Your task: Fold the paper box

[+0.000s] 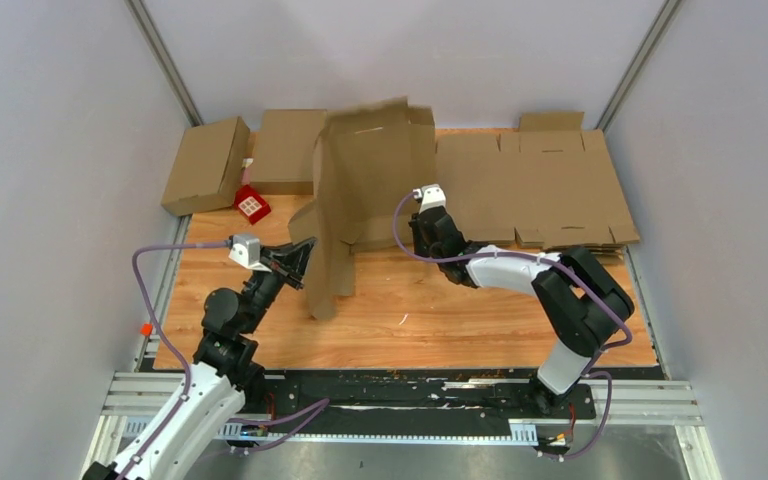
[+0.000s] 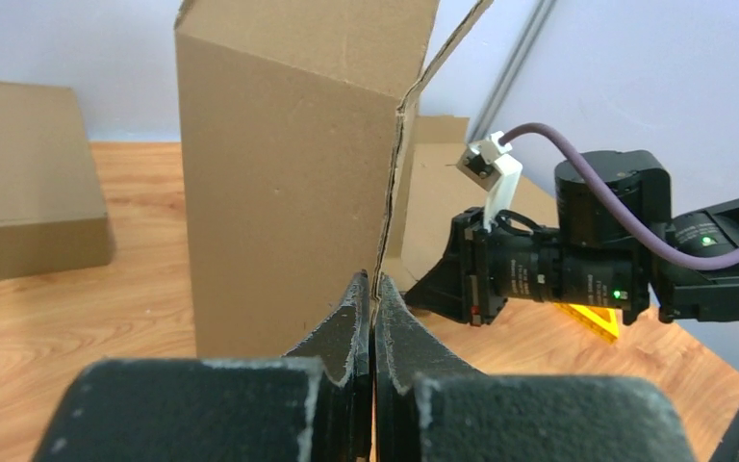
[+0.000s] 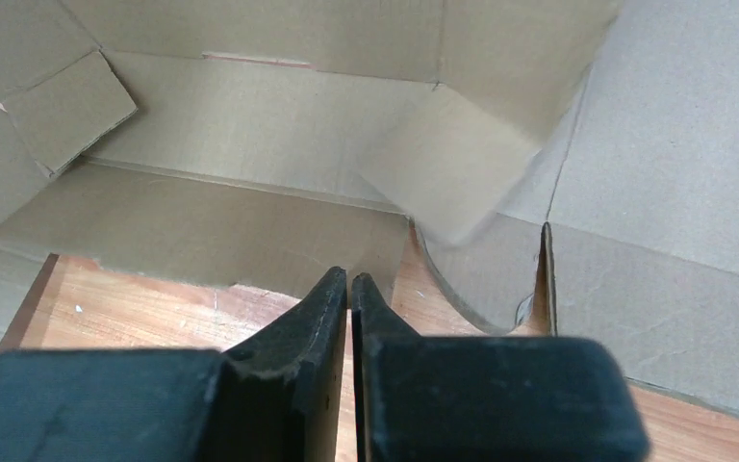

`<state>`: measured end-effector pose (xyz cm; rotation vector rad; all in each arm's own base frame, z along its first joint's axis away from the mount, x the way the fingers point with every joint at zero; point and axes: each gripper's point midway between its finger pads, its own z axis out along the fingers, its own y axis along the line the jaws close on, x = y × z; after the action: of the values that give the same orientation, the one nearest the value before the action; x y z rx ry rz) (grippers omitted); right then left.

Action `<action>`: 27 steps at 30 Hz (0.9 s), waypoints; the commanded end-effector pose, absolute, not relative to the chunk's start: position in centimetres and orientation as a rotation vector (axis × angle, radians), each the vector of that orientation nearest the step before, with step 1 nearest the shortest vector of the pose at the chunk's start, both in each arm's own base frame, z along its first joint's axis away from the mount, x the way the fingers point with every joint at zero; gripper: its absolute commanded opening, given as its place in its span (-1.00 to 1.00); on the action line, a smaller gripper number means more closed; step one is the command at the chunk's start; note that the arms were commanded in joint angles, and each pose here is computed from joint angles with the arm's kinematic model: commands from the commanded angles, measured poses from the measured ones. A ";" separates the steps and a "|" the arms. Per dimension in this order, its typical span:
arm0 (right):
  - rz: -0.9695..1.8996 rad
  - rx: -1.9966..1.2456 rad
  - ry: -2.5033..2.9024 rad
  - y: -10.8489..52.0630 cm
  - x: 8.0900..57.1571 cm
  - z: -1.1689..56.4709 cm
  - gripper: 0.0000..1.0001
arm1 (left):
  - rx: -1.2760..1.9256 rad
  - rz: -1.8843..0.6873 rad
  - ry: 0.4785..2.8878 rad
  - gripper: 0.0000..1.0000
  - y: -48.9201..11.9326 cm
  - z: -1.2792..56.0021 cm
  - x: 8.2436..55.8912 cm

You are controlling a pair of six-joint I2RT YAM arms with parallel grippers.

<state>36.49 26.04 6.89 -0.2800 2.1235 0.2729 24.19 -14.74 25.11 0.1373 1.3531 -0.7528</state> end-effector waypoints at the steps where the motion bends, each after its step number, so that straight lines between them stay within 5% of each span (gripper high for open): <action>1: 0.333 -0.264 2.102 27.3 36.8 8.0 -0.78 | 0.096 -0.695 1.550 -0.97 -14.0 19.5 24.3; 5: 0.322 -0.285 2.101 27.3 36.9 8.5 -0.60 | 0.137 -0.755 1.572 -0.94 -15.0 19.4 23.6; 9: 0.330 -0.299 2.056 26.7 37.4 10.6 0.02 | 0.189 -0.738 1.592 -0.94 -15.2 19.4 23.5; 15: 0.385 -0.302 1.973 25.1 38.4 14.5 0.60 | 0.225 -0.708 1.590 -0.91 -15.1 19.7 23.3; 17: 0.376 -0.236 1.940 23.7 39.5 15.9 0.97 | 0.230 -0.711 1.586 -0.88 -15.1 19.8 23.2; 27: 0.506 -0.244 1.818 21.4 44.8 19.1 0.97 | 0.201 -0.672 1.602 -0.86 -14.2 19.8 23.0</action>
<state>42.30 20.47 15.26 -0.1826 1.9379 0.3318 23.18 -14.59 23.10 0.2077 1.4564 -0.7064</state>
